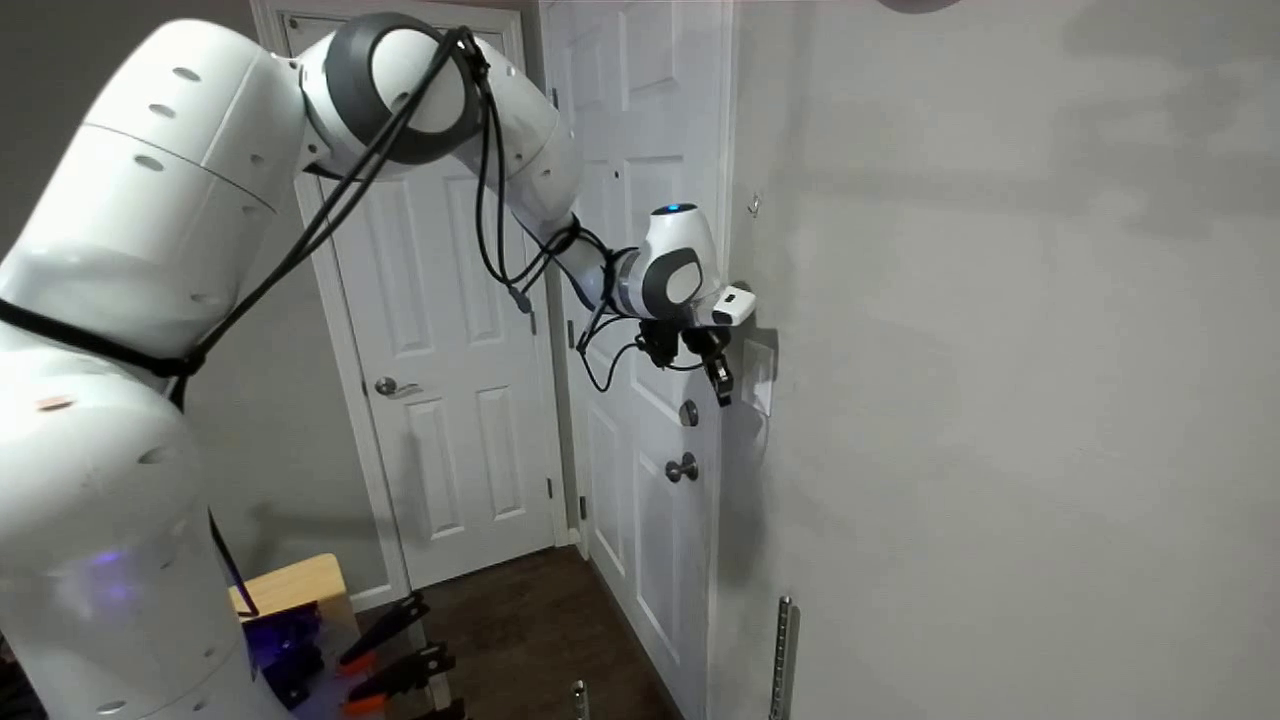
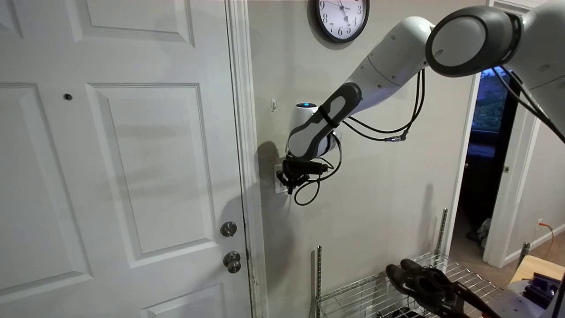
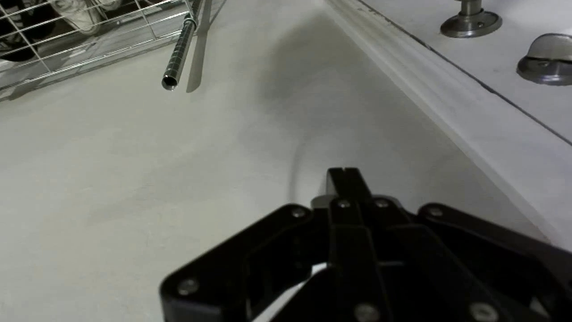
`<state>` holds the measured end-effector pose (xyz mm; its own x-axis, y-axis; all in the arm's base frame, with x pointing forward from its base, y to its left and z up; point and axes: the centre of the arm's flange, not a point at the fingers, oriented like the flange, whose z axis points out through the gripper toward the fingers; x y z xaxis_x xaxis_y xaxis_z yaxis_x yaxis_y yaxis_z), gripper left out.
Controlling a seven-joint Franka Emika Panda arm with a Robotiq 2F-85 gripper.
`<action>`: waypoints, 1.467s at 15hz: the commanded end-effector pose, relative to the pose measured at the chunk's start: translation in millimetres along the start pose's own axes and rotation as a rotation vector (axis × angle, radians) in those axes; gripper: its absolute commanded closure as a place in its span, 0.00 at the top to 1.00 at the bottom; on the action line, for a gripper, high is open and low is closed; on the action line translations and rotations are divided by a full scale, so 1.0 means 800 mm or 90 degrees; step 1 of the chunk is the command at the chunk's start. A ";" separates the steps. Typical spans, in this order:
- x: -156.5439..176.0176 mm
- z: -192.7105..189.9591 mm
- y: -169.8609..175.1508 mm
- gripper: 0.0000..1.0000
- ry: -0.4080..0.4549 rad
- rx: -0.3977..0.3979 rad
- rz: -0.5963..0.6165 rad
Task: Flip the switch on the wall
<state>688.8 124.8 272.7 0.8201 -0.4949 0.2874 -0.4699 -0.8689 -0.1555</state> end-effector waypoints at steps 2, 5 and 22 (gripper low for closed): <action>0.008 0.001 0.004 0.04 0.035 0.041 -0.007; 0.011 0.005 0.001 0.04 0.080 0.063 -0.017; -0.025 -0.006 0.001 0.01 -0.020 0.097 -0.040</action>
<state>689.0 138.1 251.0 0.8023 -0.4421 0.4011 -0.3663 -0.8952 -0.2539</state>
